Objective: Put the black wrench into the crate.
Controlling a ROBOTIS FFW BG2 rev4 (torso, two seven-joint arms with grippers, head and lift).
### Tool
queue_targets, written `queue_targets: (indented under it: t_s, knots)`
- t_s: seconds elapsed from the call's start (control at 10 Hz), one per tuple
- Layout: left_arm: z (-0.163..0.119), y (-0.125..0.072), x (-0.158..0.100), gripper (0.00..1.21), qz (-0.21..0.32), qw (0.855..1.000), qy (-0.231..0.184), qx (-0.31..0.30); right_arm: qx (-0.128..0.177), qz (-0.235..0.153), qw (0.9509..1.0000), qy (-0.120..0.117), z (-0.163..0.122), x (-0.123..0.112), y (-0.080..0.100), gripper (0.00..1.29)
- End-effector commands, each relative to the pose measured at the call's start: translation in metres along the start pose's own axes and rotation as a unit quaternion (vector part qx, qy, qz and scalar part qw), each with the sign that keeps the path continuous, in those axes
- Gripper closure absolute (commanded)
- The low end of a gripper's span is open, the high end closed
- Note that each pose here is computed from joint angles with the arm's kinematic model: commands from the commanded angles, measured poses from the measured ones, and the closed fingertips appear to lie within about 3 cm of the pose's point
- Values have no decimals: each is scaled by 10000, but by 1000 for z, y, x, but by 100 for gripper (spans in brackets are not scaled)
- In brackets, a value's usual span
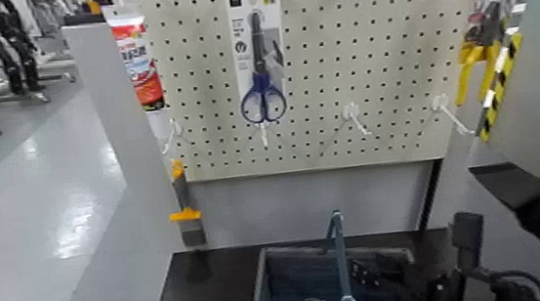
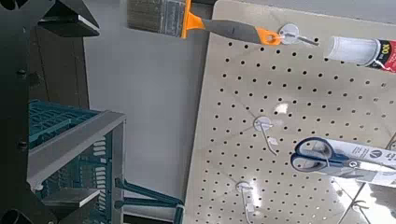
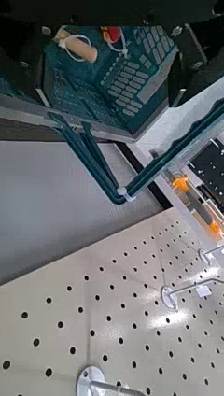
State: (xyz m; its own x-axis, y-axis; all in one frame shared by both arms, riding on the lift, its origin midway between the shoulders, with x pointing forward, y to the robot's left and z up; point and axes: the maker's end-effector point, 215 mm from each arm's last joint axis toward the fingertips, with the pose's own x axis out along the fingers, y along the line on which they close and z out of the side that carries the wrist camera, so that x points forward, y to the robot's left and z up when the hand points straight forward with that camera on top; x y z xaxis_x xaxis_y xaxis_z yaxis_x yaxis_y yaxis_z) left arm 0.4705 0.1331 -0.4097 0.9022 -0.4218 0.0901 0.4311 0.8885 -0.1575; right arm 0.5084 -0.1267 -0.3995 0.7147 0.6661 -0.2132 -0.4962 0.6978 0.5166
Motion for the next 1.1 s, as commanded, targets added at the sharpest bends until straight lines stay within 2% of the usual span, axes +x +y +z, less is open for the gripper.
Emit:
queue_targets:
  t_s: [0.1,0.3,0.4,0.5,0.6,0.7,0.8,0.9,1.0,1.1]
  knots:
    - [1,0,1,10,-8,10000,-8,19,-26,12,10000,-64,5,-1,1,10]
    - [2,0,1,10,-6,10000,-18,15,-132,4,9998,-174,13,-2,3,11]
    - [1,0,0,10,-7,10000,-8,18,-300,-35,9990,-317,22,-5,2,12]
    - [1,0,0,10,4,10000,-16,8,-615,-80,9964,-584,38,-6,4,13]
    - [1,1,0,10,2,10000,-13,14,-1137,-293,9899,-796,53,-12,2,13]
    - [2,0,1,10,-16,10000,-15,22,-1585,-581,9811,-947,63,-20,-2,13]
    - [2,0,1,10,-8,10000,-15,22,-1709,-808,9753,-1140,67,-28,-5,13]
    - [1,1,0,10,0,10000,-9,21,-1716,-992,9719,-1269,63,-40,-12,13]
    - [1,1,-1,10,11,10000,-7,14,-1649,-1307,9664,-1478,59,-54,-18,13]
    - [1,2,-1,10,8,10000,-4,23,-1591,-1608,9615,-1563,49,-69,-27,13]
